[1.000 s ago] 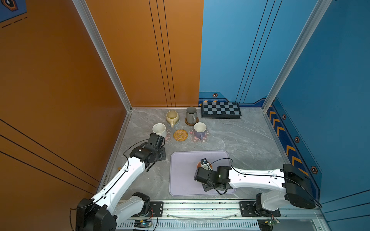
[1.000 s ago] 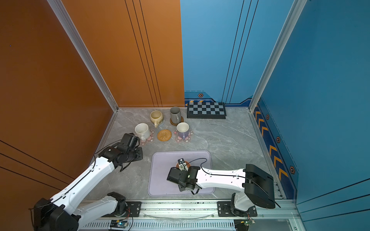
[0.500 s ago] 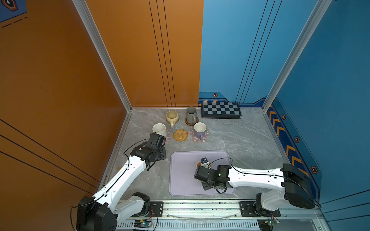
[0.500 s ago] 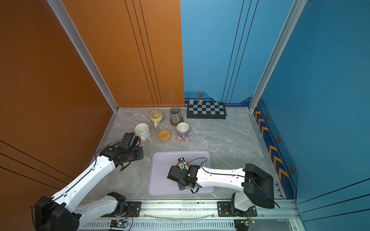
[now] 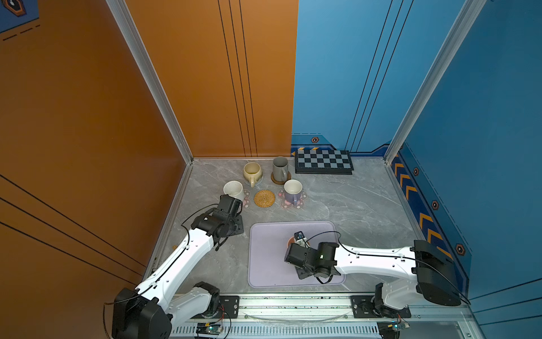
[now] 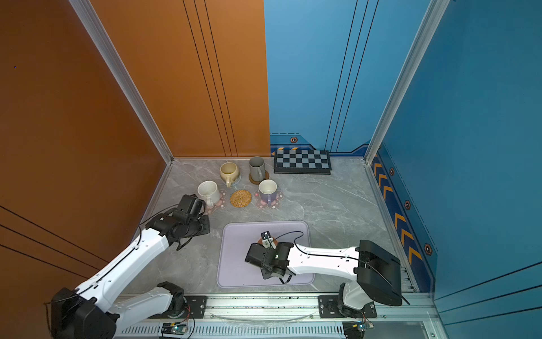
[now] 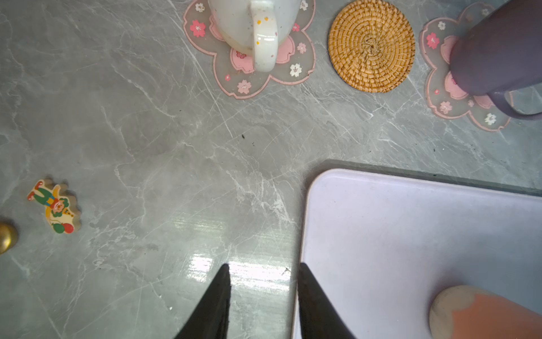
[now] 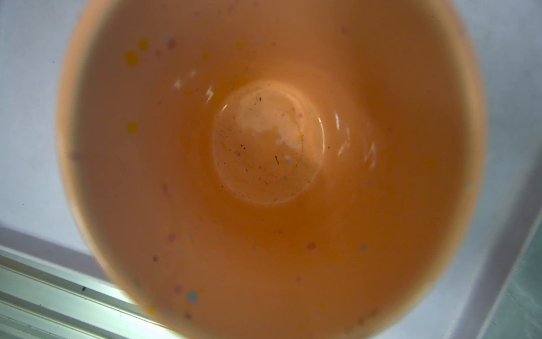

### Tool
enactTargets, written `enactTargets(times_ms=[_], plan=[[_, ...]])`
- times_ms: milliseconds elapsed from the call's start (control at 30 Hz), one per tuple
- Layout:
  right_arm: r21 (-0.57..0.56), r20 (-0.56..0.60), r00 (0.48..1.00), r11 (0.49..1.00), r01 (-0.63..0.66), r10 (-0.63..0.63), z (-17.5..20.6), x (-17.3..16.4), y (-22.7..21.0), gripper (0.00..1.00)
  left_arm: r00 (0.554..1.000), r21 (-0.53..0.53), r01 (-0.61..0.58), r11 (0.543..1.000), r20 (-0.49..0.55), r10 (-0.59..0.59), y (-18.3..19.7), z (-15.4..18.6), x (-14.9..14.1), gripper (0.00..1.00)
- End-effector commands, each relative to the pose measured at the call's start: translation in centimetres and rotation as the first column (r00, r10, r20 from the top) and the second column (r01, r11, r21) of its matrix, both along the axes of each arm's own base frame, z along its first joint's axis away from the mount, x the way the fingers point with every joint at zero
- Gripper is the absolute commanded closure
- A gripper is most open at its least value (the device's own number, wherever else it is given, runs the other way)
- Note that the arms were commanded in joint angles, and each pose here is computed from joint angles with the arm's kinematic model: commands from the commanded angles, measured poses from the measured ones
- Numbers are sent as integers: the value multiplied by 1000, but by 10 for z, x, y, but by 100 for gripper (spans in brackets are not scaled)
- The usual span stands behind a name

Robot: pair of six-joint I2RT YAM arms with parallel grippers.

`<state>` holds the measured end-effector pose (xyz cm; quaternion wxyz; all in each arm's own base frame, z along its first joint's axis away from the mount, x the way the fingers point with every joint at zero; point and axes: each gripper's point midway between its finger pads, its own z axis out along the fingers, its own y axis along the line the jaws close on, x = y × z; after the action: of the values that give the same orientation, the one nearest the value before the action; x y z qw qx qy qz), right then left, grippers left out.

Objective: Place cups on coasters
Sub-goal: Pick up the cup from the tray.

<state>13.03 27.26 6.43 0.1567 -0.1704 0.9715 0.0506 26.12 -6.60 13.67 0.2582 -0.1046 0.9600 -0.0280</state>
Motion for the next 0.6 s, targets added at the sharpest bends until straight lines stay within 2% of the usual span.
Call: enactTargets(times_ms=[0,567], plan=[[-12,3,1000,1000,-13,13,-7,-1,-2,100,1000,-19,2,1000,2,-2,-3,6,-2,61],[49,98,995,998,-37,32,26,13,12,100,1000,-1,-3,1000,3,3,1,6,-4,61]])
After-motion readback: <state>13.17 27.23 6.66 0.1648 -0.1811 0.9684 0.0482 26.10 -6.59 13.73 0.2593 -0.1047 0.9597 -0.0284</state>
